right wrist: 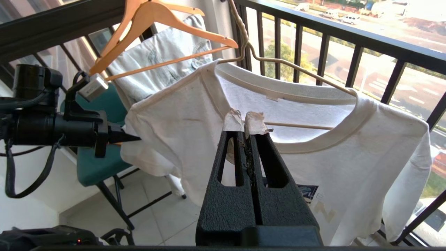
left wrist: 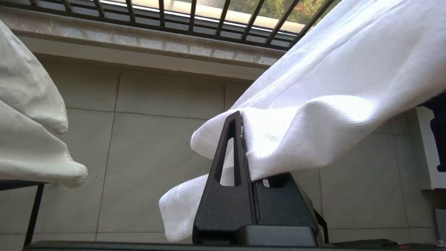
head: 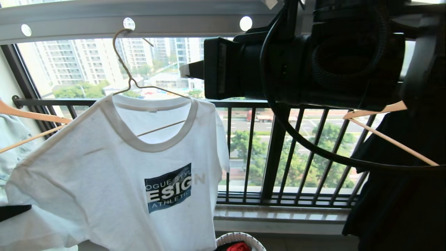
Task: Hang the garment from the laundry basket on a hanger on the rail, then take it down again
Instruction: Take the clothes off the clothes rack
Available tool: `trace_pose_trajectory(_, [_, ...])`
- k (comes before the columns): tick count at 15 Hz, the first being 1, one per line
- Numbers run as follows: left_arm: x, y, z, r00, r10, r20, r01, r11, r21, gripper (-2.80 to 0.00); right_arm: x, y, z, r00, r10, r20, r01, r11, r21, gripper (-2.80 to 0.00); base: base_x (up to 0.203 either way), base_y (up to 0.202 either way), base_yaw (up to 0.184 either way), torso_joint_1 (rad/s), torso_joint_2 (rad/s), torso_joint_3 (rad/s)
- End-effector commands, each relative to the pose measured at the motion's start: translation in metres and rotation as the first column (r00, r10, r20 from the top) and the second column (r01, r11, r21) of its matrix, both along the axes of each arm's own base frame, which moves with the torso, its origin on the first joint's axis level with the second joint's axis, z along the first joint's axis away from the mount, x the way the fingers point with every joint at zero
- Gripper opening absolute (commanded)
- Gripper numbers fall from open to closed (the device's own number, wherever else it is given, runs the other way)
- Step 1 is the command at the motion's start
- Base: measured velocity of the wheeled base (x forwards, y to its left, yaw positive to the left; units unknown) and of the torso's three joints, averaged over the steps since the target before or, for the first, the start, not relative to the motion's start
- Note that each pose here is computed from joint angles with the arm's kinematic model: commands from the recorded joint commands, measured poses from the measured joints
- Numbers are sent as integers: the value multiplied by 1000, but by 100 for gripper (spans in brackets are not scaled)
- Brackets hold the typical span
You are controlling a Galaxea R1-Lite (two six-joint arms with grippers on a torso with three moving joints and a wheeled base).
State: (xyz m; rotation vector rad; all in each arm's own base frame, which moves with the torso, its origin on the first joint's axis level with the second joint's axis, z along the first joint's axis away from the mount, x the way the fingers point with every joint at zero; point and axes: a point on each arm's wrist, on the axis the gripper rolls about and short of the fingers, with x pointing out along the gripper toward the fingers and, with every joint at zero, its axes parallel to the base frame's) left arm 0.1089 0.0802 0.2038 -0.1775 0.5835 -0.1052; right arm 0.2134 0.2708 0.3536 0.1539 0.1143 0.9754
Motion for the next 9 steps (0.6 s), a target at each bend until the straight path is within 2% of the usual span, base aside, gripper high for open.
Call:
trace_pose_trajectory(1, [-6,-8,4,999,-29,40,29,1000,12,-280,10,28,-12,1000,18,-8,-18,1000,-15,-280,0,0,0,0,0,0])
trace_pose_trajectory(5, [-14,-18,12,995,-51,82,47,998,50,-280,12,47,-14,1000,29,11,-29,1000,10,-280,0,0,0,0,0,0])
trace_pose_trajectory(7, [-13,-24,13,992,-88,88,84,995,47,-280,16,57,-21,999,35,28,-36,999,25,-280,0,0,0,0,0,0])
trace_pose_trajectory(9, [-12,-24,13,992,-90,89,87,995,39,-280,15,61,-22,999,42,30,-43,999,25,-280,0,0,0,0,0,0])
